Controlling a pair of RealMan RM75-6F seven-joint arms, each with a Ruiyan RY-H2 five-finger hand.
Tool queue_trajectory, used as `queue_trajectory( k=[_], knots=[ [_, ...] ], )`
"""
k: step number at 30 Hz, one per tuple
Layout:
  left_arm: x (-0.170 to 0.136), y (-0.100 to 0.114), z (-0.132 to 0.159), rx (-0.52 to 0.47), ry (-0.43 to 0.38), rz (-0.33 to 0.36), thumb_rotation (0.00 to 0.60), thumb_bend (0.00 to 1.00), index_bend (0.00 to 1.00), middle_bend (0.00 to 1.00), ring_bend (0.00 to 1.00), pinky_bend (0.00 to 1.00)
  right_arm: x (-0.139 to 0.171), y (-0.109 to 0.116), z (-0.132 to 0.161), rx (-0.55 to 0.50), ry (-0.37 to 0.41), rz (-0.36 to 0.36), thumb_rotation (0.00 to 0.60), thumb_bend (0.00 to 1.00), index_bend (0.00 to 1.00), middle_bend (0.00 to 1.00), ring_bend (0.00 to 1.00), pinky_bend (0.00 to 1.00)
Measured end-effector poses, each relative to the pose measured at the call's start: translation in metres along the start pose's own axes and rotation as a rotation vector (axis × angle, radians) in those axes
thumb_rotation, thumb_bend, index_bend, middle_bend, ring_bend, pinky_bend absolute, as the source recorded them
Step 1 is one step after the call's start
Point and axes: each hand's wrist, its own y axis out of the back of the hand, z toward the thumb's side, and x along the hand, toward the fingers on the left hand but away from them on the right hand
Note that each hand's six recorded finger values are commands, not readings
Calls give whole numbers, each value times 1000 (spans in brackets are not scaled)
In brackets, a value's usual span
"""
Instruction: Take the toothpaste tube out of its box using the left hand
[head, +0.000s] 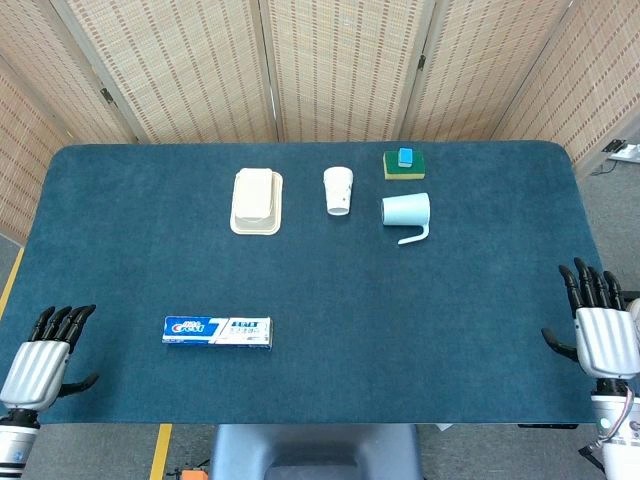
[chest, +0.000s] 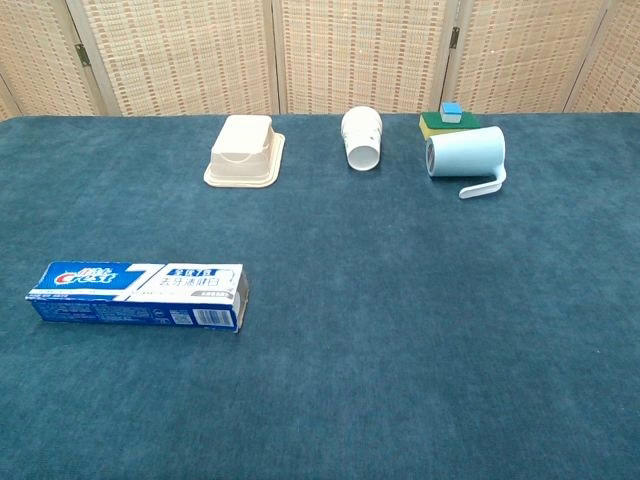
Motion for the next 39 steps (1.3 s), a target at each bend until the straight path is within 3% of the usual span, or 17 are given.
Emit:
queue_trajectory(
  k=[12, 17, 25, 33, 39],
  knots=[
    [-2, -10, 19, -36, -54, -48, 600, 173, 102, 126, 99, 69, 6, -1, 6, 6, 21, -5, 600, 249, 0, 0, 0, 0],
    [15, -15, 38, -39, -78, -91, 600, 173, 183, 191, 189, 102, 3, -3, 9, 6, 33, 7, 600, 249, 0, 0, 0, 0],
    [46, -17, 55, -128, -81, -154, 600, 170, 135, 213, 258, 171, 1, -4, 15, -3, 71, 15, 600, 249, 0, 0, 0, 0],
    [71, -30, 54, -230, -3, -254, 600, 170, 93, 213, 220, 128, 2, -3, 19, -15, 105, 10, 600, 249, 0, 0, 0, 0],
    [87, -48, 66, -259, 3, -298, 600, 171, 91, 210, 209, 128, 4, -1, 20, -35, 126, 6, 600, 249, 0, 0, 0, 0]
  ],
)
